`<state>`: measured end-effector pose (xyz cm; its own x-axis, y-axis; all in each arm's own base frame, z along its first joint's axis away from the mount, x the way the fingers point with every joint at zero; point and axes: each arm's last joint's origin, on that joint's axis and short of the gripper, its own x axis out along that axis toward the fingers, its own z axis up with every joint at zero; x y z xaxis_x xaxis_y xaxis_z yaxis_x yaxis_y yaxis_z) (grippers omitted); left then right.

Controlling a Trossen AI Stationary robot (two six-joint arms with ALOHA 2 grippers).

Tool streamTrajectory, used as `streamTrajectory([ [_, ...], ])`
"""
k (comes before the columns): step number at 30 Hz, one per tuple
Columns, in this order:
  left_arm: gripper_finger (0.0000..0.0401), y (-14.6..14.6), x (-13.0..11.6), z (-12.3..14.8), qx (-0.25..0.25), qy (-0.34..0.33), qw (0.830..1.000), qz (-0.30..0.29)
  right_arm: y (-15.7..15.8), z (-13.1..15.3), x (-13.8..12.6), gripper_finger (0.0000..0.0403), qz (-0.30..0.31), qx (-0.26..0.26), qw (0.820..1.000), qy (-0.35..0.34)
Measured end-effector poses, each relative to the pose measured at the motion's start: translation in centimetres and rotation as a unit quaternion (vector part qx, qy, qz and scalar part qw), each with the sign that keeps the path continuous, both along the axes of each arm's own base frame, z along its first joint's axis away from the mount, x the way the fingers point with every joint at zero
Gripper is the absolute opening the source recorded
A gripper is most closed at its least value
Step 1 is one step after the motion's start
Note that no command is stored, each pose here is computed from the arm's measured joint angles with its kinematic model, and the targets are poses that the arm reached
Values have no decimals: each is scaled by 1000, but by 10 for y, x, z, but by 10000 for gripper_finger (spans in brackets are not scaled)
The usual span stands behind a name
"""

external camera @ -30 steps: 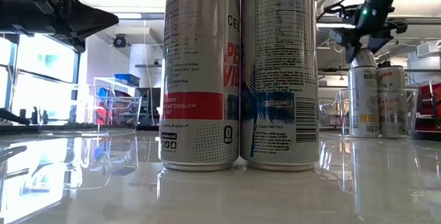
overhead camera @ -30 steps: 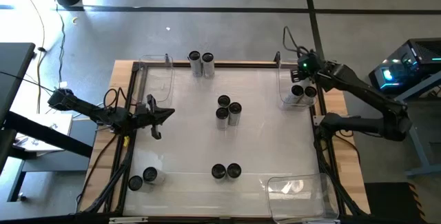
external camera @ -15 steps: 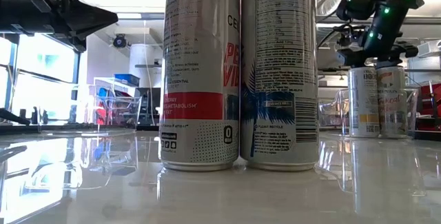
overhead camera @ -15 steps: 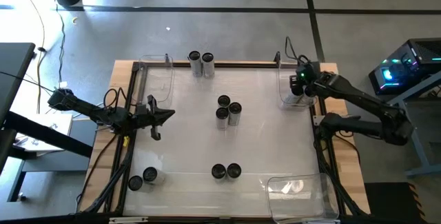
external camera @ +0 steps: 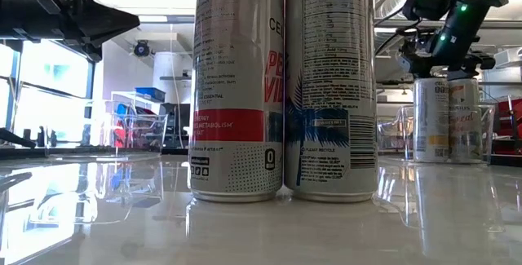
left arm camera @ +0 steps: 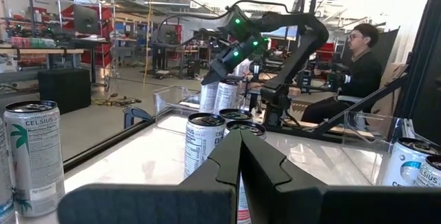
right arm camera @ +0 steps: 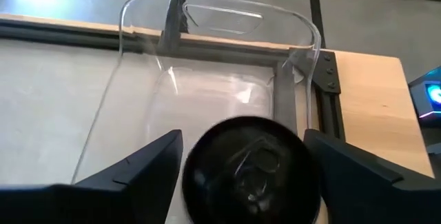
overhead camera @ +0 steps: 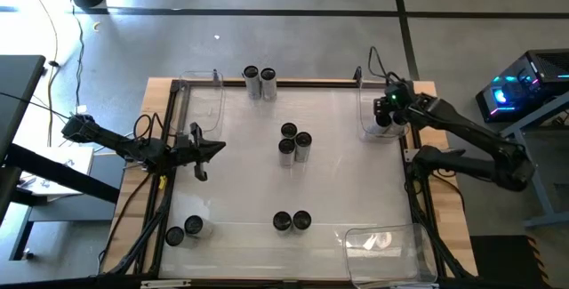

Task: Sort soda cans
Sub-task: Put the yellow soda can into the top right transparent bin

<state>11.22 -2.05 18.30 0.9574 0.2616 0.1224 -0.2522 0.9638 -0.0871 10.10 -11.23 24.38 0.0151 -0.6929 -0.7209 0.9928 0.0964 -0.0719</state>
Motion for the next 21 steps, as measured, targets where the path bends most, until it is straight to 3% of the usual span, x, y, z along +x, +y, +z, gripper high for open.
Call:
streamTrajectory([
  [16, 0, 0, 0, 0, 0, 0, 1000, 0, 17, 15, -19, 302, -5, -41, 999, -35],
  [21, 0, 0, 0, 0, 0, 0, 1000, 1, 19, 17, -18, 303, 11, -26, 997, -71],
])
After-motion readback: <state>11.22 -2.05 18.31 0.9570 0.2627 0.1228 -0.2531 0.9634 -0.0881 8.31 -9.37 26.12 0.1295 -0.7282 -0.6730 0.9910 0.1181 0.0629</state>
